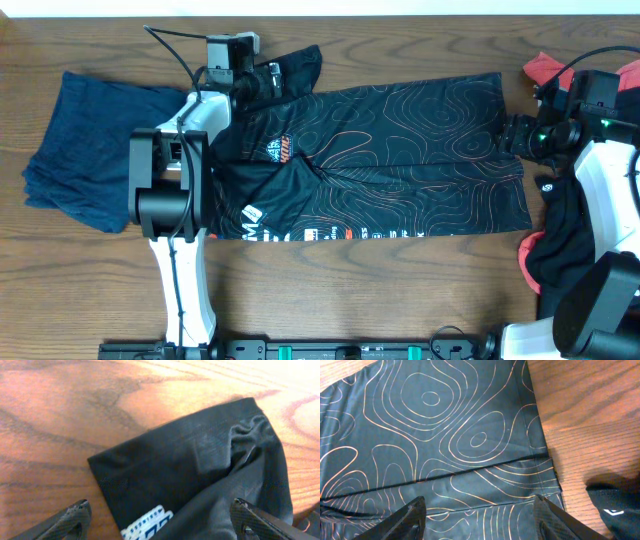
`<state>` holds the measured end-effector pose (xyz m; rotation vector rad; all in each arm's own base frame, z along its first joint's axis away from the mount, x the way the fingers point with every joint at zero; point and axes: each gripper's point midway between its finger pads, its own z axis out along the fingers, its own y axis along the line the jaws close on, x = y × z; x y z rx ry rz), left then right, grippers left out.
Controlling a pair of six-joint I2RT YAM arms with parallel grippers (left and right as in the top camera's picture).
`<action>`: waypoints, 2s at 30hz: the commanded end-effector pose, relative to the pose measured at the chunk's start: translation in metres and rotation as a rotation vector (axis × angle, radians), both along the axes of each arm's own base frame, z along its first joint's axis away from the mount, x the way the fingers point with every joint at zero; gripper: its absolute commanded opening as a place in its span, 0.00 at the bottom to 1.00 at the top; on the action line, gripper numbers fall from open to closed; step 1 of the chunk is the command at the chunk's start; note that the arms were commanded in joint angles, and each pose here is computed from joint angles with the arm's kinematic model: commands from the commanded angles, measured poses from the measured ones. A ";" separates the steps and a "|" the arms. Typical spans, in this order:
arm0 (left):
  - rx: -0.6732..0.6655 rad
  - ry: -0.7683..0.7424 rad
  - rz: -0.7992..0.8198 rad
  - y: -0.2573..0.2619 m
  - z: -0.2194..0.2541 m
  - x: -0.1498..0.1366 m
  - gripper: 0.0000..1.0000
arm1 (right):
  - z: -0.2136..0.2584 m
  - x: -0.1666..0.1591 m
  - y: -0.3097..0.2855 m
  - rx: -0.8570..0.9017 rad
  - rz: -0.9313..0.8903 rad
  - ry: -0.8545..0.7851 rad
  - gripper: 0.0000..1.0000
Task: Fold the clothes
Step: 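Grasp the shirt's top-left and top-right corners with left and right grippers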
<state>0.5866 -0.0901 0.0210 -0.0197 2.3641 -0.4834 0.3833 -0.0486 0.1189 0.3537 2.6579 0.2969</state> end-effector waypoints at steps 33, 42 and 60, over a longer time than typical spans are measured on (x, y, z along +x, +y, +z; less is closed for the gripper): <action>-0.183 -0.144 0.028 -0.012 0.135 -0.001 0.06 | -0.016 0.046 -0.001 -0.132 0.063 -0.072 0.70; -0.153 -0.093 0.009 -0.014 0.109 -0.005 0.57 | -0.050 0.055 0.015 -0.110 0.088 -0.013 0.72; -0.100 -0.047 -0.062 -0.053 0.008 0.004 0.63 | -0.059 0.038 0.026 -0.096 0.113 0.066 0.72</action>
